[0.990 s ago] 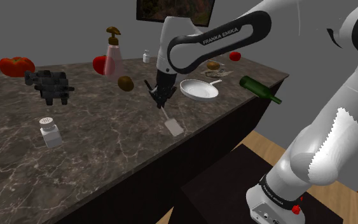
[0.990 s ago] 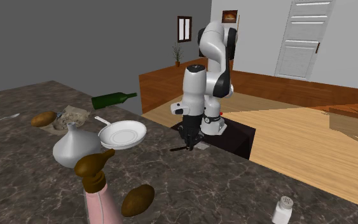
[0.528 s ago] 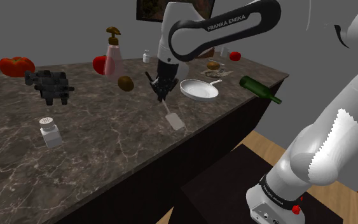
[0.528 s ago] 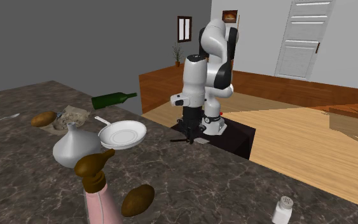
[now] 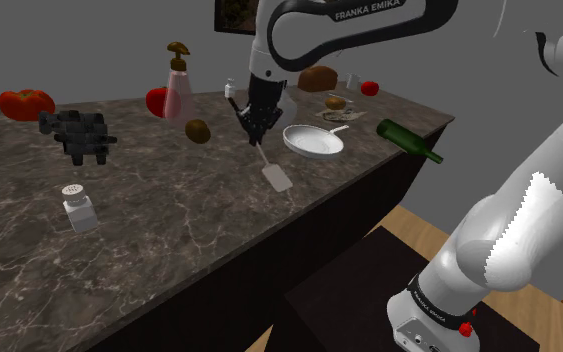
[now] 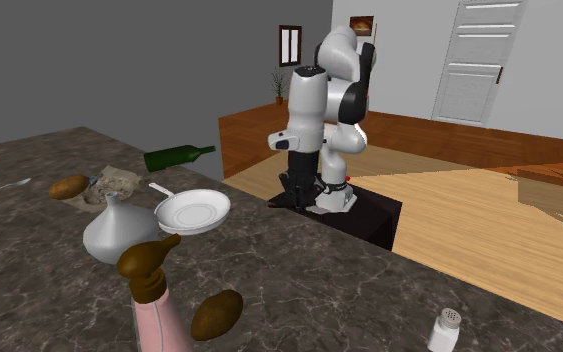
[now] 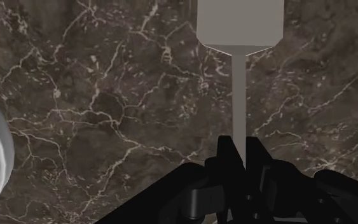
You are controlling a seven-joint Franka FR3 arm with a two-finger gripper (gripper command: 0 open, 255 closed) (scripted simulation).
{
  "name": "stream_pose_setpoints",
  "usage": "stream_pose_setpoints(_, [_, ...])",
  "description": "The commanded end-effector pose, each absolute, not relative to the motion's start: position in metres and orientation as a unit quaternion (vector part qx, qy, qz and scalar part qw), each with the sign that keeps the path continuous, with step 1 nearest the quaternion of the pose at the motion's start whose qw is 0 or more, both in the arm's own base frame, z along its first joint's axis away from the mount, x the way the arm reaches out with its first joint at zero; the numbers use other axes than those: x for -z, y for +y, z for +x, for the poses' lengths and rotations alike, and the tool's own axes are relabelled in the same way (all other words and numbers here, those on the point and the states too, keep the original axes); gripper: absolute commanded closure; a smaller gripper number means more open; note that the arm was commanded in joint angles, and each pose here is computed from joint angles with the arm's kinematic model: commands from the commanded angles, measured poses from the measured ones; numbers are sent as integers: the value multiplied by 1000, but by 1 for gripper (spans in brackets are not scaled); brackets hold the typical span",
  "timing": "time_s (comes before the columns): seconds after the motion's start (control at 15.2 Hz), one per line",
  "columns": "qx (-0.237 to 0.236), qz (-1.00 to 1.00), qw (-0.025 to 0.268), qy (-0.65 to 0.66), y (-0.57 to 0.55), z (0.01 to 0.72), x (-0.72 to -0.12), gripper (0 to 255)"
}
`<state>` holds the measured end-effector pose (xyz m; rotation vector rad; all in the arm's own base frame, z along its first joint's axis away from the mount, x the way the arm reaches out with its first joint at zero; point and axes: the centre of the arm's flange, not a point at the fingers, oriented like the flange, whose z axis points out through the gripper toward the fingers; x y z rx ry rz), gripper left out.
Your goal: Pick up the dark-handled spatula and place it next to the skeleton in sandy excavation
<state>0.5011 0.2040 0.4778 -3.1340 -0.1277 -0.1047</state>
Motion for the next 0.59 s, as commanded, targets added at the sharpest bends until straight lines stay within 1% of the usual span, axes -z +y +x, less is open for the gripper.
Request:
stream_pose_setpoints(0.0, [33, -999, 2, -41, 190, 503, -483, 255])
stream_pose_setpoints(0.53, [33, -999, 2, -41, 87, 527, -483, 255])
